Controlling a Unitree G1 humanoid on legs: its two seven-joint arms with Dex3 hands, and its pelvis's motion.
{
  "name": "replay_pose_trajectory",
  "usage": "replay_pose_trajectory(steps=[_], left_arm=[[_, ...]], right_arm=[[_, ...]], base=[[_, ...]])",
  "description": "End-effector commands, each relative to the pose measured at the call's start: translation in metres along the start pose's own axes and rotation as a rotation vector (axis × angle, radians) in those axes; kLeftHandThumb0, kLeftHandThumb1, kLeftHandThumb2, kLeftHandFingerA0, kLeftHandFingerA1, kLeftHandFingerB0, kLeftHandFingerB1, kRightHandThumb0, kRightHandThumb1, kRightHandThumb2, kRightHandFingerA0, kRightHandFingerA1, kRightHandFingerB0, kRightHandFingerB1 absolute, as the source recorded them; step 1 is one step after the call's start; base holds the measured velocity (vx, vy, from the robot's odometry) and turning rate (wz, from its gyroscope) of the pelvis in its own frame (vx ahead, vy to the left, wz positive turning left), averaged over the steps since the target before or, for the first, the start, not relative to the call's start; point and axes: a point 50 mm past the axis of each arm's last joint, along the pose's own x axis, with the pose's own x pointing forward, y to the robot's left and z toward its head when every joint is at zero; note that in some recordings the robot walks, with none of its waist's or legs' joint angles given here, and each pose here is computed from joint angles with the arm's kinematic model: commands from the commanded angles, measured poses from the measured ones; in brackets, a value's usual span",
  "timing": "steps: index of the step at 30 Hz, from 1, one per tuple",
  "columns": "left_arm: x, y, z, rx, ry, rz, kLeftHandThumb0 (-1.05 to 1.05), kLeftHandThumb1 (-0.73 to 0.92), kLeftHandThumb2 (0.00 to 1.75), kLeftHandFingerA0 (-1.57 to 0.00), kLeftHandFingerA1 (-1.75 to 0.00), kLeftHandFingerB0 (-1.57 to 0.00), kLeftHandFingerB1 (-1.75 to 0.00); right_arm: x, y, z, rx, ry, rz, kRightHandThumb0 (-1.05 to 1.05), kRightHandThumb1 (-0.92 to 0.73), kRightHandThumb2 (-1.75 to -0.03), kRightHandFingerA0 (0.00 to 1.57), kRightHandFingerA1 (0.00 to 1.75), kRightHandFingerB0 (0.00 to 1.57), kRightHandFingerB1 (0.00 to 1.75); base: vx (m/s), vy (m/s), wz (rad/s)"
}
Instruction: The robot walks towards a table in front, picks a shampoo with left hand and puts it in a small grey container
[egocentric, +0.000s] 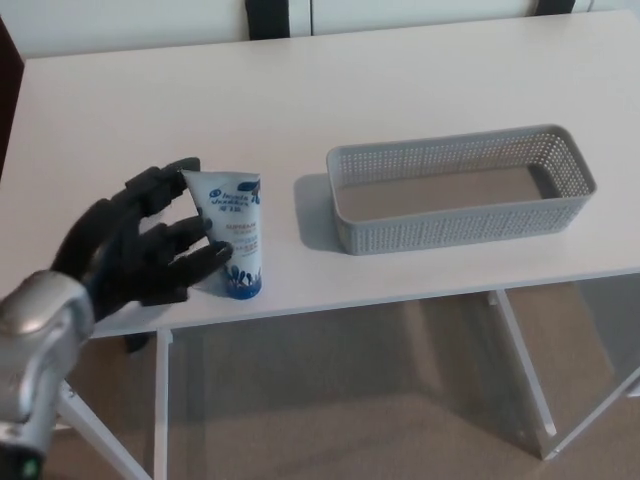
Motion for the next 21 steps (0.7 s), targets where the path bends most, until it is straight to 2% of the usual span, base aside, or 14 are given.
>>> replay_pose_trajectory(steps=[1, 2, 3, 4, 5, 6, 9, 10, 12, 13, 15, 16, 17, 21], left_arm=[[0.034, -0.004, -0.012, 0.275, 0.182, 0.196, -0.24, 0.61, 0.59, -1.16, -0.7, -0.34, -0.33], [0.042, -0.012, -0.011, 0.333, 0.174, 0.188, -0.1, 0.73, 0.64, -1.04, -0.94, -0.74, -0.46], [0.049, -0.024, -0.009, 0.363, 0.149, 0.17, -0.1, 0.73, 0.64, -1.04, -0.94, -0.74, -0.46], [0.055, -0.031, -0.004, 0.384, 0.158, 0.166, -0.04, 0.76, 0.63, -1.03, -1.04, -0.84, -0.46], [0.061, -0.039, 0.002, 0.422, 0.154, 0.147, -0.05, 0.77, 0.63, -0.9, -1.18, -0.95, -0.52], [0.064, -0.044, 0.007, 0.447, 0.144, 0.126, -0.06, 0.77, 0.67, -0.94, -1.27, -0.94, -0.72], [0.07, -0.051, 0.016, 0.465, 0.121, 0.098, -0.08, 0.78, 0.66, -0.94, -1.31, -0.9, -0.82], [0.071, -0.056, 0.02, 0.49, 0.089, 0.061, -0.1, 0.75, 0.72, -0.96, -1.3, -0.85, -0.95], [0.072, -0.059, 0.022, 0.506, 0.07, 0.039, -0.12, 0.75, 0.76, -1.01, -1.32, -0.87, -0.98], [0.071, -0.058, 0.025, 0.496, 0.058, 0.031, -0.12, 0.77, 0.73, -0.99, -1.35, -0.86, -0.98], [0.07, -0.056, 0.025, 0.414, 0.055, 0.032, -0.12, 0.78, 0.7, -0.97, -1.38, -0.86, -0.99], [0.068, -0.053, 0.025, 0.433, 0.069, 0.071, -0.17, 0.77, 0.64, -0.94, -1.31, -0.83, -0.97], [0.068, -0.051, 0.026, 0.457, 0.069, 0.086, -0.16, 0.77, 0.65, -0.95, -1.25, -0.82, -0.99], [0.062, -0.046, 0.03, 0.357, 0.011, 0.104, -0.07, 0.77, 0.76, -0.98, -1.22, -0.83, -1.01]], right_arm=[[-0.001, 0.006, -0.011, 0.002, 0.021, 0.008, -0.4, -0.7, -0.61, 0.64, 0.46, 0.48, 0.38], [-0.001, 0.008, -0.01, 0.011, 0.014, 0.009, -0.39, -0.69, -0.61, 0.68, 0.47, 0.51, 0.39], [-0.001, 0.008, -0.009, 0.019, 0.005, 0.004, -0.39, -0.69, -0.61, 0.68, 0.47, 0.51, 0.39], [-0.001, 0.005, -0.006, 0.018, -0.009, 0.0, -0.39, -0.69, -0.61, 0.67, 0.46, 0.52, 0.4], [-0.001, 0.001, -0.003, 0.025, -0.019, -0.005, -0.39, -0.68, -0.61, 0.67, 0.47, 0.51, 0.4], [-0.001, -0.002, 0.0, 0.029, -0.025, -0.01, -0.39, -0.69, -0.6, 0.66, 0.48, 0.49, 0.39], [0.0, -0.007, 0.006, 0.026, -0.034, -0.02, -0.4, -0.69, -0.61, 0.66, 0.48, 0.47, 0.38], [-0.001, -0.011, 0.008, 0.013, -0.04, -0.027, -0.39, -0.69, -0.61, 0.63, 0.48, 0.44, 0.37], [-0.001, -0.014, 0.01, 0.001, -0.046, -0.031, -0.38, -0.71, -0.61, 0.63, 0.48, 0.47, 0.38], [-0.001, -0.016, 0.013, 0.017, -0.057, -0.028, -0.37, -0.71, -0.61, 0.63, 0.48, 0.51, 0.4], [-0.001, -0.017, 0.014, 0.035, -0.061, -0.031, -0.37, -0.7, -0.61, 0.63, 0.49, 0.51, 0.4], [-0.001, -0.017, 0.012, 0.034, -0.054, -0.03, -0.39, -0.67, -0.6, 0.64, 0.48, 0.48, 0.39], [-0.001, -0.018, 0.012, 0.03, -0.053, -0.03, -0.39, -0.67, -0.6, 0.64, 0.48, 0.48, 0.39], [-0.001, -0.017, 0.011, 0.042, -0.048, -0.026, -0.38, -0.68, -0.6, 0.63, 0.48, 0.49, 0.39]], base=[[0.0, 0.0, 0.0], [0.0, 0.0, 0.0], [0.0, 0.0, 0.0], [0.0, 0.0, 0.0], [0.0, 0.0, 0.0], [0.0, 0.0, 0.0], [0.0, 0.0, 0.0], [0.0, 0.0, 0.0], [0.0, 0.0, 0.0], [0.0, 0.0, 0.0], [0.0, 0.0, 0.03], [0.0, 0.0, 0.0], [0.0, 0.0, 0.0], [0.0, 0.0, 0.0]])
